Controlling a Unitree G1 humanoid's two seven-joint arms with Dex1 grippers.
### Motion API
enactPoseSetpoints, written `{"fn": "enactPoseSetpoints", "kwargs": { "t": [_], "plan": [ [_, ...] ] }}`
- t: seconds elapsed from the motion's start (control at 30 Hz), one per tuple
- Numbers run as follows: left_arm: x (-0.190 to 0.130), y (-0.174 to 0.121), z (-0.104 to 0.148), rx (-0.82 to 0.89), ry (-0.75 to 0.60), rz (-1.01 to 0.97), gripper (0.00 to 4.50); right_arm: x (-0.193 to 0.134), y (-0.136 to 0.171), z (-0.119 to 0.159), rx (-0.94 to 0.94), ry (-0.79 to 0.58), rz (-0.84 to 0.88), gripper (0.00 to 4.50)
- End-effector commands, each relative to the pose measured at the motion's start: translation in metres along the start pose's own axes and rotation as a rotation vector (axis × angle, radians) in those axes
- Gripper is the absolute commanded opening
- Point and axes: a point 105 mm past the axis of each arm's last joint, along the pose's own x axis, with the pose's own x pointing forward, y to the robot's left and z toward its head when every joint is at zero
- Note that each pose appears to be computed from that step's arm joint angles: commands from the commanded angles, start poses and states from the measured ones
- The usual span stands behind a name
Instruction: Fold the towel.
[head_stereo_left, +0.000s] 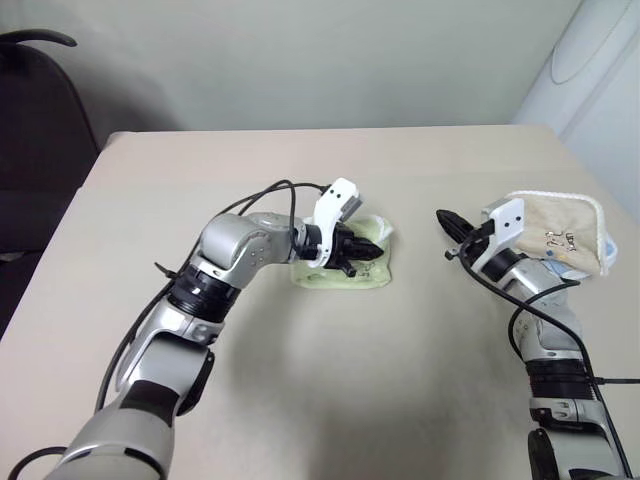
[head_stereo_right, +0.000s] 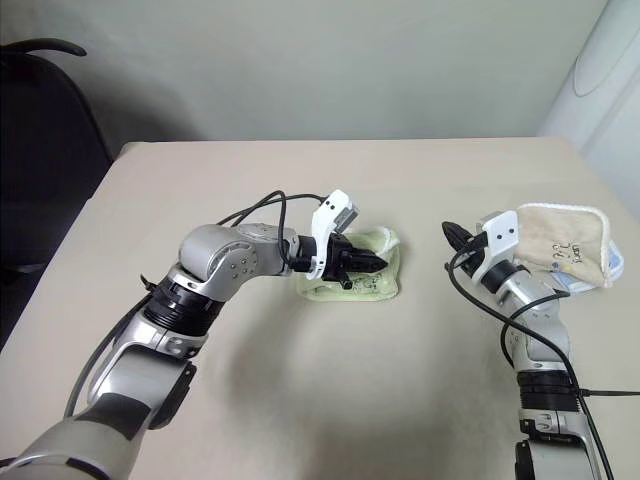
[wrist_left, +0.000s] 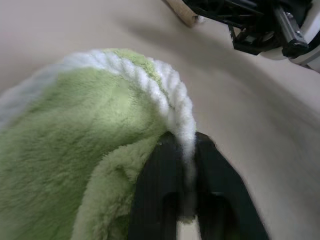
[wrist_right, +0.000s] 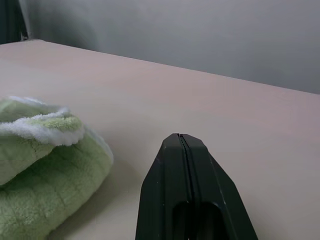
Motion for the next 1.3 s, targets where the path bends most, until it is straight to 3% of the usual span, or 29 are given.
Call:
{"fn": "enactPoseSetpoints", "kwargs": {
  "t": [0.03,0.17,0.33,0.43,0.53,0.67,0.83,0.97,1.1,1.3],
  "plan": [
    [-0.012,-0.003,0.017,-0.003,-0.098,-0.02,2.14,0.001,0.002,0.02,-0.014,-0.06,0.006,0.0],
    [-0.039,-0.001,0.04,-0.04,-0.263,-0.022,3.61,0.007,0.007,0.025,-0.015,-0.059,0.054,0.0],
    [-0.076,0.025,0.051,-0.017,-0.375,0.161,3.61,0.014,0.015,0.037,-0.018,-0.067,0.14,0.0],
    [-0.091,0.036,0.044,0.067,-0.376,0.26,3.0,0.024,0.03,0.044,0.0,-0.046,0.236,0.0],
    [-0.082,0.037,0.018,0.222,-0.24,0.288,1.93,0.033,0.054,0.047,0.081,-0.026,0.352,0.0],
    [-0.056,0.038,-0.019,0.244,-0.12,0.242,0.55,0.04,0.08,0.011,0.129,0.107,0.428,0.0],
    [-0.028,0.066,-0.074,0.238,0.056,0.307,0.55,0.044,0.093,-0.055,0.227,0.276,0.394,0.0],
    [-0.027,0.077,-0.079,0.178,-0.003,0.336,0.55,0.04,0.085,-0.078,0.201,0.331,0.345,0.0],
    [-0.055,0.062,-0.035,0.1,-0.292,0.293,0.55,0.031,0.073,-0.047,0.151,0.205,0.333,0.0],
    [-0.115,0.064,-0.015,-0.004,-0.47,0.39,0.55,0.01,0.057,-0.001,0.131,0.077,0.295,0.0]
  ]
}}
